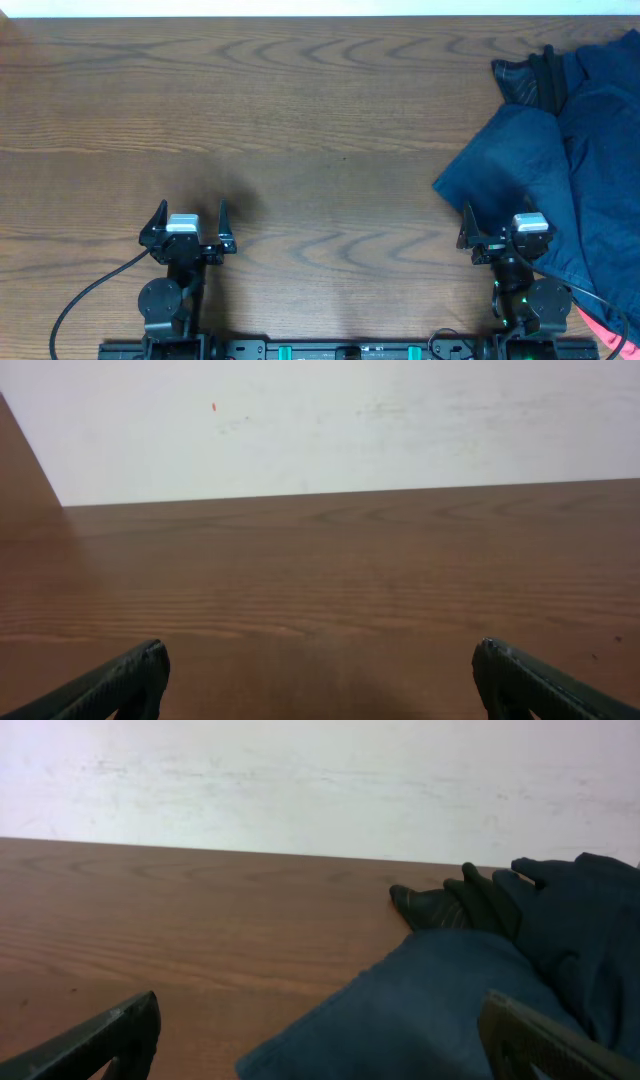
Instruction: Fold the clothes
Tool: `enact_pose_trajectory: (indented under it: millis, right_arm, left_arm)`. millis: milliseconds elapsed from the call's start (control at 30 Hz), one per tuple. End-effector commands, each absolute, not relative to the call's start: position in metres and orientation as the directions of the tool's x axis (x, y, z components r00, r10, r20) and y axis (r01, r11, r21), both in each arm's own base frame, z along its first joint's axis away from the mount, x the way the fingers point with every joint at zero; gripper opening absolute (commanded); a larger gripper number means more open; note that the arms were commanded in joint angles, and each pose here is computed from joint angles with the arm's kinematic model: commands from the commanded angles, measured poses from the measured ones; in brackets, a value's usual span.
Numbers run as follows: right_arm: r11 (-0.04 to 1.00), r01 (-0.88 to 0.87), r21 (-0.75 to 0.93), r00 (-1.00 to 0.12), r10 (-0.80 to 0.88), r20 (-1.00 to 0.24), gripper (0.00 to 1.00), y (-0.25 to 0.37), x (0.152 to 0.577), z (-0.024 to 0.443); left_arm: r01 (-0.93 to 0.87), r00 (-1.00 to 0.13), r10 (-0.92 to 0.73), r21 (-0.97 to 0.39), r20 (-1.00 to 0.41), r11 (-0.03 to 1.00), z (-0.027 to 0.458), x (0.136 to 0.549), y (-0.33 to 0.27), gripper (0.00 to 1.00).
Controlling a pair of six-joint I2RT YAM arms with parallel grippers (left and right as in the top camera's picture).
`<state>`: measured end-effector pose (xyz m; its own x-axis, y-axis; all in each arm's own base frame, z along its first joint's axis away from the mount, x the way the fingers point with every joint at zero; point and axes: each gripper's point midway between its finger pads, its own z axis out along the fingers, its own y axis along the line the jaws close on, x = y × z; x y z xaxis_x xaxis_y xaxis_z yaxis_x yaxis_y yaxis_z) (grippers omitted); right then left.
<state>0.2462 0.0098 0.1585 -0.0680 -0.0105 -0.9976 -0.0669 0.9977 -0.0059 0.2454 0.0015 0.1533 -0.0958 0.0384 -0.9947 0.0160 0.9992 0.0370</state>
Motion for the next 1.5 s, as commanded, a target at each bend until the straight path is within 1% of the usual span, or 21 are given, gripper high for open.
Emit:
enact_pose_trajectory:
  millis: [0, 533, 733, 933, 1000, 1100, 1167, 1300, 1467]
  right_arm:
    - [0.998, -0.068, -0.018, -0.066, -0.023, -0.998, 0.99, 0.010, 0.246, 0.158]
    - [0.998, -0.068, -0.018, -0.066, -0.023, -0.998, 0.99, 0.010, 0.246, 0.158]
    - [0.995, -0.099, -0.015, -0.062, -0.022, -0.998, 0.99, 0.016, 0.245, 0.159]
    - [0.992, -0.096, 0.078, -0.070, 0.072, -0.995, 0.99, 0.016, 0.245, 0.160]
    - [0.990, -0.093, 0.108, -0.074, 0.101, -0.992, 0.99, 0.016, 0.245, 0.159]
    - [0.988, -0.091, 0.127, -0.078, 0.120, -0.990, 0.99, 0.016, 0.246, 0.159]
    - [0.985, -0.088, 0.148, -0.088, 0.140, -0.986, 0.99, 0.016, 0.245, 0.158]
    - [0.987, -0.050, 0.152, -0.151, 0.143, -0.978, 0.99, 0.011, 0.242, 0.156]
    - [0.990, 0.039, 0.139, -0.231, 0.144, -0.962, 0.99, -0.002, 0.238, 0.165]
  left_arm:
    - [0.037, -0.142, 0.054, 0.049, -0.988, 0.998, 0.139, 0.244, -0.002, 0.98]
    - [0.037, -0.142, 0.054, 0.049, -0.988, 0.998, 0.139, 0.244, -0.002, 0.98]
    - [0.037, -0.141, 0.054, 0.049, -0.989, 0.998, 0.139, 0.244, -0.002, 0.98]
    - [0.037, -0.141, 0.053, 0.049, -0.989, 0.998, 0.139, 0.244, -0.002, 0.98]
    - [0.033, -0.142, 0.021, 0.016, -0.990, 0.999, 0.139, 0.244, -0.002, 0.98]
    - [0.015, -0.146, -0.127, -0.131, -0.981, 0.991, 0.139, 0.244, -0.003, 0.98]
    - [0.043, -0.152, -0.183, -0.192, -0.971, 0.980, 0.141, 0.244, -0.009, 0.98]
    - [0.126, -0.175, -0.214, -0.237, -0.961, 0.963, 0.151, 0.239, -0.025, 0.98]
    - [0.116, -0.273, -0.220, -0.259, -0.936, 0.959, 0.159, 0.231, -0.028, 0.98]
